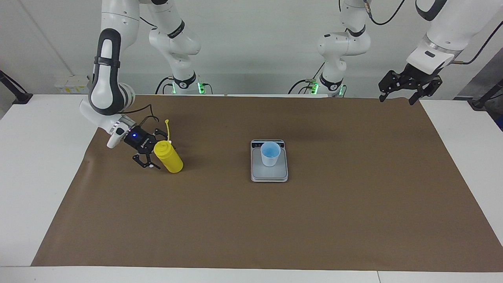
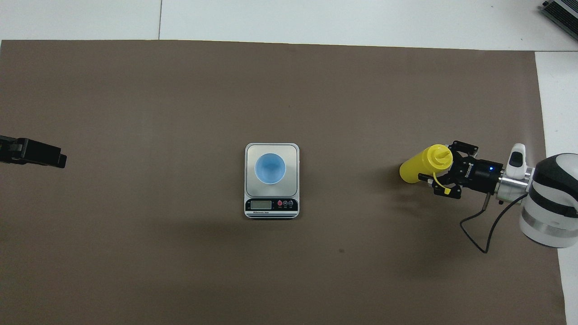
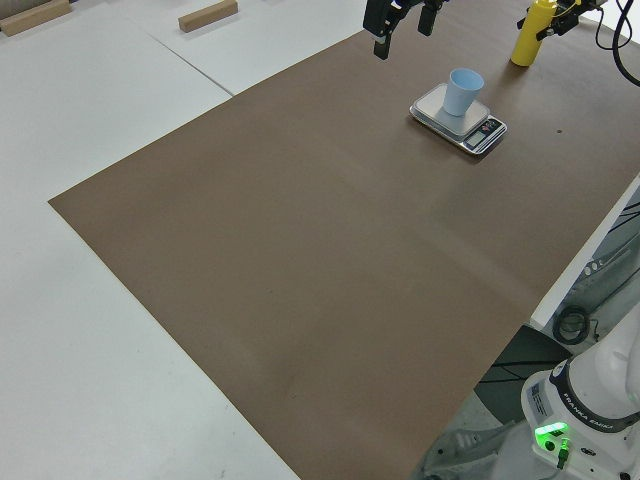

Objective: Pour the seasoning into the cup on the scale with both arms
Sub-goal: 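Reach the right gripper to the yellow bottle and grasp it, then lift the yellow bottle with the right gripper over the cup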

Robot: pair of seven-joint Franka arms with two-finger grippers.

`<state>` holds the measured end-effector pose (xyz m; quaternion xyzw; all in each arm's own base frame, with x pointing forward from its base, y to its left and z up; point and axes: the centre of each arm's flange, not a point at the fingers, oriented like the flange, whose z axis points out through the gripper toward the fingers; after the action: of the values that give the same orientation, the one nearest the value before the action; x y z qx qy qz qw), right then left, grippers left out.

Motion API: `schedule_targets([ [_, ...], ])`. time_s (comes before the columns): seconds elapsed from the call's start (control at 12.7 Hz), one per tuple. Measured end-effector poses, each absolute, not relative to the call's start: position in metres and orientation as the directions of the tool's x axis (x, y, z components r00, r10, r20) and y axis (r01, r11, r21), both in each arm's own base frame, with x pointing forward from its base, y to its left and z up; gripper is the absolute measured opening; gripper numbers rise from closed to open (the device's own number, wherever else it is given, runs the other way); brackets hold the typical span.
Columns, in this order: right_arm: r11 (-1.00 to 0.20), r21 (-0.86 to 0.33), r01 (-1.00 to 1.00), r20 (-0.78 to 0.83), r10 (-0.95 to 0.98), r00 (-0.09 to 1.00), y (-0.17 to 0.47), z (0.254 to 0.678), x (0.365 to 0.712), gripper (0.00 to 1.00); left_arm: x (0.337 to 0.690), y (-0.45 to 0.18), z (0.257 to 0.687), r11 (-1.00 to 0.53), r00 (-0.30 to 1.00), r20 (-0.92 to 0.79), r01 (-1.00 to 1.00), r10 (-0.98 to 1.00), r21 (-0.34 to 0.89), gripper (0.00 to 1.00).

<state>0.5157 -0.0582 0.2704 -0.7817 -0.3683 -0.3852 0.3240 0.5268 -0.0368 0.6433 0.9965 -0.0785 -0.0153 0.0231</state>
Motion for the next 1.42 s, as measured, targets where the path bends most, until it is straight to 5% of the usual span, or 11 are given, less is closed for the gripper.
schedule_targets([
  [0.24, -0.519, -0.229, 0.824, 0.846, 0.313, 0.432, -0.051, 0.268, 0.517, 0.88, 0.525, -0.037, 0.644, -0.987, 0.987, -0.027, -0.156, -0.157, 0.048, 1.00],
  [0.39, -0.520, -0.227, 0.823, 0.848, 0.310, 0.430, -0.051, 0.269, 0.518, 0.67, 0.525, -0.036, 0.644, -0.987, 0.988, -0.026, -0.154, -0.155, 0.047, 1.00],
  [0.79, -0.521, -0.192, 0.832, 0.855, 0.328, 0.402, -0.053, 0.284, 0.531, 0.51, 0.525, -0.034, 0.644, -0.988, 0.988, -0.027, -0.150, -0.152, 0.047, 1.00],
  [1.42, -0.450, -0.100, 0.888, 0.728, 0.576, 0.373, -0.057, 0.387, 0.592, 0.46, 0.525, -0.033, 0.644, -0.988, 0.988, -0.027, -0.150, -0.151, 0.046, 1.00],
])
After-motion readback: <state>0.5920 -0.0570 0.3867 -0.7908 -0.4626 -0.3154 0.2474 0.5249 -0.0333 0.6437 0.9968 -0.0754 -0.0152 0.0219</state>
